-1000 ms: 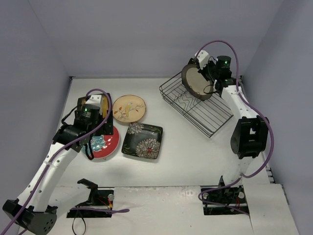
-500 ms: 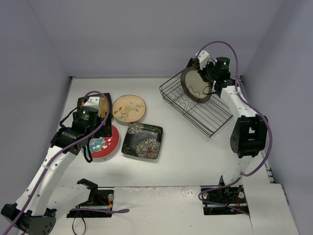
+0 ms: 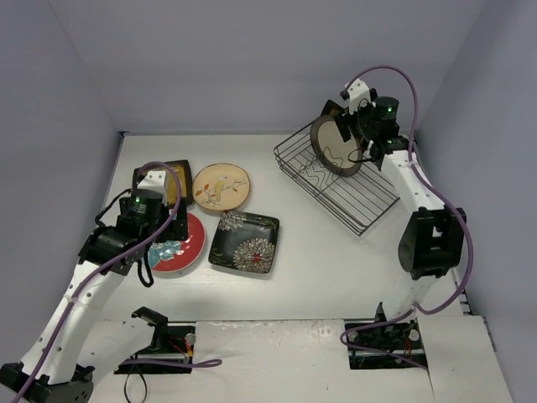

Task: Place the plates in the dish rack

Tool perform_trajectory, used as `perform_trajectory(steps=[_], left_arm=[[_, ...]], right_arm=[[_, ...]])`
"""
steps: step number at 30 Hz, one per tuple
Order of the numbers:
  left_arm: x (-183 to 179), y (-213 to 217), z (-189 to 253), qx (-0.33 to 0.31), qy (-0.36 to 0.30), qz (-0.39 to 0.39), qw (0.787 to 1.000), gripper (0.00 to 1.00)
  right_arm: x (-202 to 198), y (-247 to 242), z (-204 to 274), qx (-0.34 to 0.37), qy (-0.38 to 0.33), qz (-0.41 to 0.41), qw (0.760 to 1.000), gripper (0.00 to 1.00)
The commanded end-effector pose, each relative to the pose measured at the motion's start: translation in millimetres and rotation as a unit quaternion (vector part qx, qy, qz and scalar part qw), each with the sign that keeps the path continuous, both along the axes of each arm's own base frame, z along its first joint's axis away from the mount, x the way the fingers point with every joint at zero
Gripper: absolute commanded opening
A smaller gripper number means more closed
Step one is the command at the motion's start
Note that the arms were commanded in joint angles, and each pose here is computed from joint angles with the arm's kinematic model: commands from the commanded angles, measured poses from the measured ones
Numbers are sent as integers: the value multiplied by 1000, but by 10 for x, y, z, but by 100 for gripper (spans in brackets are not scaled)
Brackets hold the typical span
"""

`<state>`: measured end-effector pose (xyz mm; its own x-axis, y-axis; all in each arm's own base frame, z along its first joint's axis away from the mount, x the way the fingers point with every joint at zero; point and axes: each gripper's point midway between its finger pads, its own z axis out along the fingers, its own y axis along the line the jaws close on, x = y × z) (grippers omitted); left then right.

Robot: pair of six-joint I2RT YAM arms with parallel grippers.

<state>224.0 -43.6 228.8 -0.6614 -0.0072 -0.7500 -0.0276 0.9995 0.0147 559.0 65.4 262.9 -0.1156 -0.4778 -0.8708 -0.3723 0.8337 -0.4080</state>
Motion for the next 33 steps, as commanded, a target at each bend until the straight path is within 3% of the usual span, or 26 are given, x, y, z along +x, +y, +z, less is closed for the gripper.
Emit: perform_trajectory(steps=[1,3,7,11,12,15,25,33], left_arm=[[17,18,86,-1,-17,7,1000,97],[19,15,74,-2,-16,8,1000,97],[23,13,44,-4,-13,11,1000,97],[38,-1,33,-7,-14,12,1000,97],[38,-4,32,-8,-14,12,1000,97],[36,-7,34,-10,-15,11,1000,97],[-12,-11,48,-14,-17,4,1000,97],[-73,14,31,-8,-12,0,1000,97]], right_arm=[[-349,9,1166,76,-119,-57,988,76],[-581,169,1336,115,-120,-60,984,79],[-974,522,1237,209,-60,-85,972,82],[-1374,821,799,331,58,-113,935,81],[-1480,916,632,378,101,-128,911,81],[-1886,1322,154,415,182,-141,880,77],[-2660,1939,-1246,423,346,-219,808,69],[-2877,2171,-1941,413,410,-234,779,60]])
